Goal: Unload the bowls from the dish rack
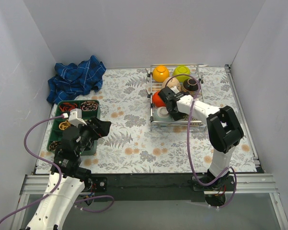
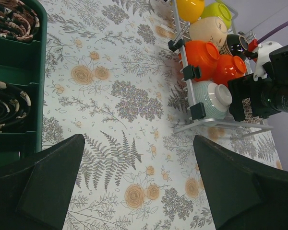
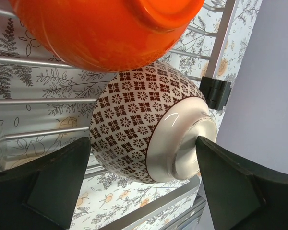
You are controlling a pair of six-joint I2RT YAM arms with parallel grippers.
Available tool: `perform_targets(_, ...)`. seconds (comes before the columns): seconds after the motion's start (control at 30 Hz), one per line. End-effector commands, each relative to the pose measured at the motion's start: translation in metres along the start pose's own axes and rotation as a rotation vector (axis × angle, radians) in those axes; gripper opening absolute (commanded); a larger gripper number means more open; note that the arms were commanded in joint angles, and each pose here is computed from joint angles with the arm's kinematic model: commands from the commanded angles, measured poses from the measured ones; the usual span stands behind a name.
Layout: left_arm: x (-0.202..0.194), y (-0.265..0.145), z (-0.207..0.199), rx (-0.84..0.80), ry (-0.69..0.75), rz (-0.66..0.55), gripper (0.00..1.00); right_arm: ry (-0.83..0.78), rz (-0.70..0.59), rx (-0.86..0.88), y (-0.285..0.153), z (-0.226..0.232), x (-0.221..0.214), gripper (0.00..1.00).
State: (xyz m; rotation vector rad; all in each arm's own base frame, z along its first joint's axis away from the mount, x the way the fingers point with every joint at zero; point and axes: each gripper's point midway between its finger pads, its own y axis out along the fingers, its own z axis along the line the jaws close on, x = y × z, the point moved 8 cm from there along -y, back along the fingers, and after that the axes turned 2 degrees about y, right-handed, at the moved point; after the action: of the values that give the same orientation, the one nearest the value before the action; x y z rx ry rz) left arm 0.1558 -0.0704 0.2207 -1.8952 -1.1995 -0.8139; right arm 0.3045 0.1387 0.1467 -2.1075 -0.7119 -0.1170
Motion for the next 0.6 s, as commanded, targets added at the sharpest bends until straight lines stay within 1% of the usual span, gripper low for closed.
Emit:
perform_targets(0.0,-0.001,0.001,0.003,0.017,0.004,-0.005,0.98,-0.035,0.119,0.006,0.022,0.018,-0.024,0.96)
perform_targets(0.17,-0.001,0.001,0.003,0.019,0.002,-0.005,0.98,-0.064,0.129,0.009,0.025,0.021,-0.025,0.97)
perform_targets(0.3,-0.002,0.001,0.003,0.022,0.002,-0.003,0.98,-0.08,0.132,0.044,0.023,0.024,-0.025,0.98)
perform_targets(0.47,-0.002,0.001,0.003,0.02,0.002,-0.006,0.98,-0.133,0.151,-0.003,0.031,0.027,-0.03,0.98)
perform_targets(0.53,-0.001,0.001,0.003,0.021,0.002,-0.008,0.98,-0.162,0.159,-0.021,0.033,0.03,-0.033,0.97)
perform_targets(0.57,-0.001,0.001,0.003,0.021,0.002,-0.008,0.98,-0.166,0.154,-0.044,0.033,0.028,-0.033,0.95)
